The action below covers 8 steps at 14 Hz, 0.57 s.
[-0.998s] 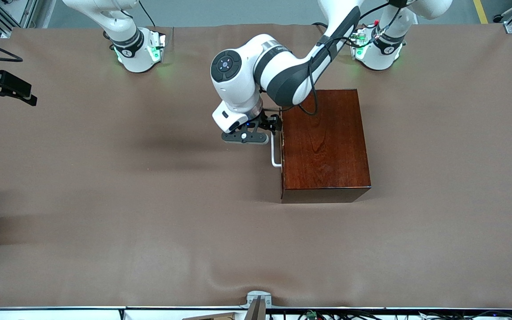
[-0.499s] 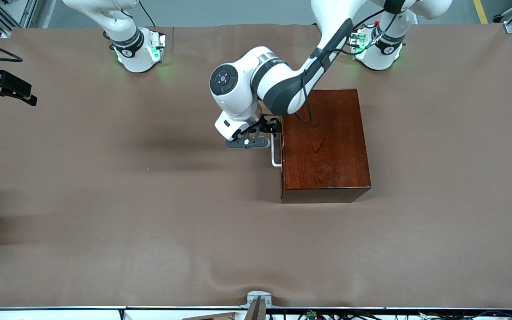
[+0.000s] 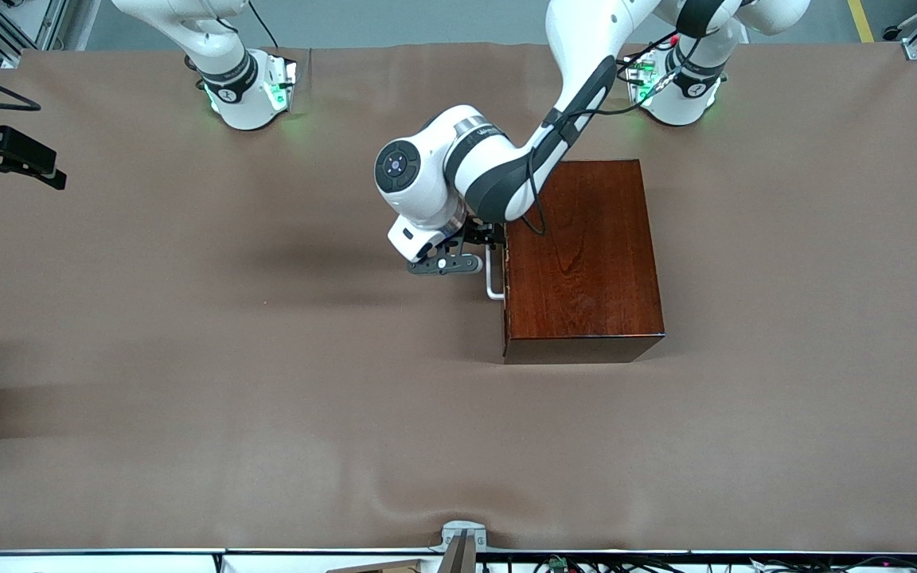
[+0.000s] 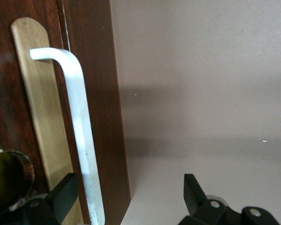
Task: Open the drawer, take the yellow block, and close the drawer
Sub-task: 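Lower the left gripper and hook the white drawer handle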
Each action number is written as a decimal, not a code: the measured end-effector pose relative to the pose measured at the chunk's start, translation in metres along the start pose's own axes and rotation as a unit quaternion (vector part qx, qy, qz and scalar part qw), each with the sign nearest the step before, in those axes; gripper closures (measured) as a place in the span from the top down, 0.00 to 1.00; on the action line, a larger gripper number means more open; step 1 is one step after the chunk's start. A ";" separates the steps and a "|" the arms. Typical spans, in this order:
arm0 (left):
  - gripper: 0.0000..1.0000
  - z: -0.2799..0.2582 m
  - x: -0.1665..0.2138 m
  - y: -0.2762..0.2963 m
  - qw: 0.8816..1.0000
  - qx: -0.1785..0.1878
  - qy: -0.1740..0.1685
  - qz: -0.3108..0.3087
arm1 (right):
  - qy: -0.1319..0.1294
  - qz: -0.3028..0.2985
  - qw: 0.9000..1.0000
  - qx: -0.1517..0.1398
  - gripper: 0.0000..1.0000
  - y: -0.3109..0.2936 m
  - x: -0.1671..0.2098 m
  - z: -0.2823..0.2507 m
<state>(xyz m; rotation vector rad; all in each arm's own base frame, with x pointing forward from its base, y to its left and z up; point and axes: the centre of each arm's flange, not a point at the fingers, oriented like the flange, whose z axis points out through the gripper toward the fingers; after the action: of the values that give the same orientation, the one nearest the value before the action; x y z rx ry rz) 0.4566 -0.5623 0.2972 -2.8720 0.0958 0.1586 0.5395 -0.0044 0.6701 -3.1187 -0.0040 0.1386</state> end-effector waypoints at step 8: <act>1.00 0.002 0.003 0.006 0.999 -0.012 0.016 -0.028 | 0.000 0.000 1.000 0.000 1.00 0.000 0.000 0.000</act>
<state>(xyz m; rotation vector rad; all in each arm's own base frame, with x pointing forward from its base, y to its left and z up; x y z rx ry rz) 0.4586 -0.5679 0.2935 -2.8978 0.0194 0.1031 0.5395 -0.0044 0.6701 -3.1187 -0.0041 0.1387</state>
